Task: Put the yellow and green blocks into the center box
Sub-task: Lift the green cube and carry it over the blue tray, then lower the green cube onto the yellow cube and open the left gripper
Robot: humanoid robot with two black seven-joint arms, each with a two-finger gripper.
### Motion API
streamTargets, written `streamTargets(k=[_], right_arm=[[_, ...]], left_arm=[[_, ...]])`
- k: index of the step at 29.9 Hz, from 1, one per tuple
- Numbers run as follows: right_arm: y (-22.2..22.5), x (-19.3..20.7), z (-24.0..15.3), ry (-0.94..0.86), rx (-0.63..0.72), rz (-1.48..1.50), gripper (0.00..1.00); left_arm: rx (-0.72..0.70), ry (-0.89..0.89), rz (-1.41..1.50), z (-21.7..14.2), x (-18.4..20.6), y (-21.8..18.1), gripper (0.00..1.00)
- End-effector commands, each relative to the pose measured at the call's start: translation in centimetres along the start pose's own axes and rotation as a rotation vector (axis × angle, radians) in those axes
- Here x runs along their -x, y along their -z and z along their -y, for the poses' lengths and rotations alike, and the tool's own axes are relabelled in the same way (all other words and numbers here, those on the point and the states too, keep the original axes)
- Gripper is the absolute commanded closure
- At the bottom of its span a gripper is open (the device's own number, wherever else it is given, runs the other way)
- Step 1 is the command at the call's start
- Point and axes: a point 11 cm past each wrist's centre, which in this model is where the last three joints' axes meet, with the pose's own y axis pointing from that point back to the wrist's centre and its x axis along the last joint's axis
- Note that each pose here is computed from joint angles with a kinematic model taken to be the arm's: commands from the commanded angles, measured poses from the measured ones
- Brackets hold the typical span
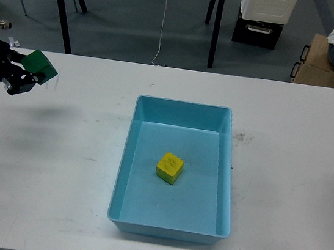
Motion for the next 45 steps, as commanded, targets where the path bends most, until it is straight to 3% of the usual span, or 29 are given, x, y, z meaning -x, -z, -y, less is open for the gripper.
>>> streamTargets(k=[1, 11, 21, 32, 45], right_arm=[[-1.8, -0.7, -1.3, -0.004, 0.064, -0.028, 0.02], [-3.9, -2.1, -2.9, -0.036, 0.137, -0.069, 0.02], [-3.9, -2.1, -2.8, -0.038, 0.134, -0.067, 0.02], [-3.9, -1.9, -2.8, -0.039, 0.134, -0.061, 0.02], [-3.9, -1.8, -2.8, -0.041, 0.133, -0.058, 0.02]], left_arm=[[0.060, -0.008, 0.053, 0.5, -3.0, -2.2, 0.87], [0.286, 0.002, 0.225, 7.2, -8.8, -11.1, 0.86], [0.435, 0.127, 0.371, 11.2, -7.1, -17.7, 0.85], [0.420, 0.190, 0.366, 14.6, -5.5, -18.3, 0.82], [0.449, 0.220, 0.353, 15.1, -3.7, -19.2, 0.75]])
